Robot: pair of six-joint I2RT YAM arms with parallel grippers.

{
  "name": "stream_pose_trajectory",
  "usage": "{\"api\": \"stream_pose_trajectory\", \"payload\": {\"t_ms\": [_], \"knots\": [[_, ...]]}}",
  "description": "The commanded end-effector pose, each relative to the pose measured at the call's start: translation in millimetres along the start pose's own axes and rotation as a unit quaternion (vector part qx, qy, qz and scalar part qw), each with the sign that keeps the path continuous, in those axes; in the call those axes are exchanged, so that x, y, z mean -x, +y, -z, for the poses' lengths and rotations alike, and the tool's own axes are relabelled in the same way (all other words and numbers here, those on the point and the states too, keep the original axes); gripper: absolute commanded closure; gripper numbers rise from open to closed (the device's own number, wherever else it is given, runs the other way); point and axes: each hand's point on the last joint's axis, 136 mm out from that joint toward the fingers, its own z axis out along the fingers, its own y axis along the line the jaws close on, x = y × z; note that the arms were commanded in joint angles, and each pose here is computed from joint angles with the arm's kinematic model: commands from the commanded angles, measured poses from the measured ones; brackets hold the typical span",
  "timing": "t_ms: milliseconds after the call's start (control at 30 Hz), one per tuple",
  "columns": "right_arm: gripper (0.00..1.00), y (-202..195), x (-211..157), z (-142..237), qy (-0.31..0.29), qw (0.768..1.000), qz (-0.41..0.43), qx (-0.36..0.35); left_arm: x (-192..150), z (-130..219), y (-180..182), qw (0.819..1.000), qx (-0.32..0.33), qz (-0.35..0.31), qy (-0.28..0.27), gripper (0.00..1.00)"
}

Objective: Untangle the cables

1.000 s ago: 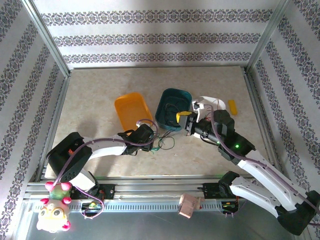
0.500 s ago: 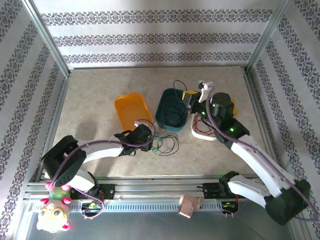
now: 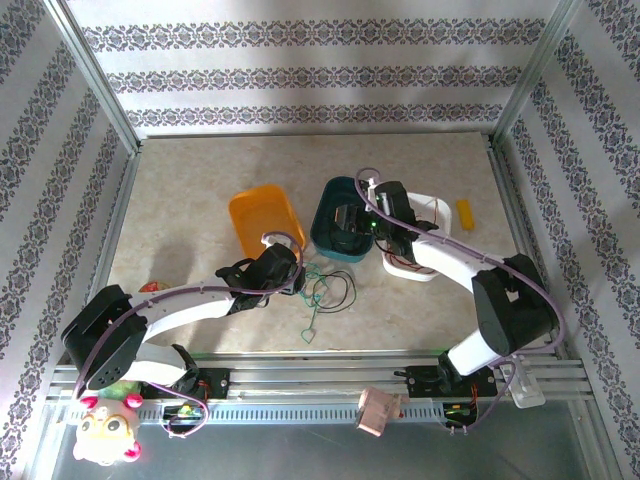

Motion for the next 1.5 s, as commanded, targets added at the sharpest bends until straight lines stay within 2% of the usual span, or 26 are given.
{"api": "stream_pose_trajectory", "payload": {"t_ms": [0,167,400,533,800,1033,1167,1233,1267,1333,1367,1467], "knots": [[0.37,14.8,20.7,36.7,-0.055,0.998,0.021,-0.018,3.9,7.6,0.4,1.0,0.006,-0.004,-0.01,0.32],[0.37,19.1,0.9,76.8,-0.055,0.998,0.028,-0.027,0.3,4.9,-0.7,1.0,0.001,-0.004,-0.008,0.31],[0.39,22.4,-103.8,89.6,0.05,0.998,0.037,-0.015,-3.2,3.2,-9.6,0.999,-0.028,-0.018,-0.005,0.31],[0.4,14.0,-143.4,82.2,0.091,0.994,0.051,-0.04,-3.0,2.3,-12.2,0.999,-0.033,-0.023,-0.005,0.31],[0.44,-12.3,-158.4,56.1,0.127,0.981,0.069,-0.128,-1.1,3.1,-11.2,0.999,-0.028,-0.018,-0.006,0.31],[0.44,-19.4,-171.2,30.4,0.163,0.97,0.086,-0.158,-2.3,5.5,-7.7,1.0,-0.023,-0.012,-0.008,0.31],[0.46,-24.1,-190.1,19.4,0.195,0.957,0.106,-0.185,-4.1,4.8,-6.8,1.0,-0.022,-0.009,-0.006,0.31],[0.54,-29.6,-201.4,17.2,0.214,0.95,0.105,-0.203,-4.2,5.2,-6.3,1.0,-0.021,-0.008,-0.006,0.31],[0.61,-33.1,-205.1,17.2,0.219,0.947,0.101,-0.212,-4.3,5.5,-6.2,1.0,-0.021,-0.009,-0.006,0.31],[0.83,-41.9,-208.6,21.2,0.22,0.943,0.091,-0.234,-4.9,6.2,-4.9,1.0,-0.019,-0.01,-0.006,0.31],[0.89,-44.3,-206.2,23.7,0.213,0.942,0.091,-0.241,-4.8,6.5,-4.7,1.0,-0.019,-0.01,-0.006,0.31],[0.96,-44.2,-187.4,36.1,0.17,0.95,0.091,-0.247,-4.4,7.0,-5.5,1.0,-0.021,-0.013,-0.006,0.31]]}}
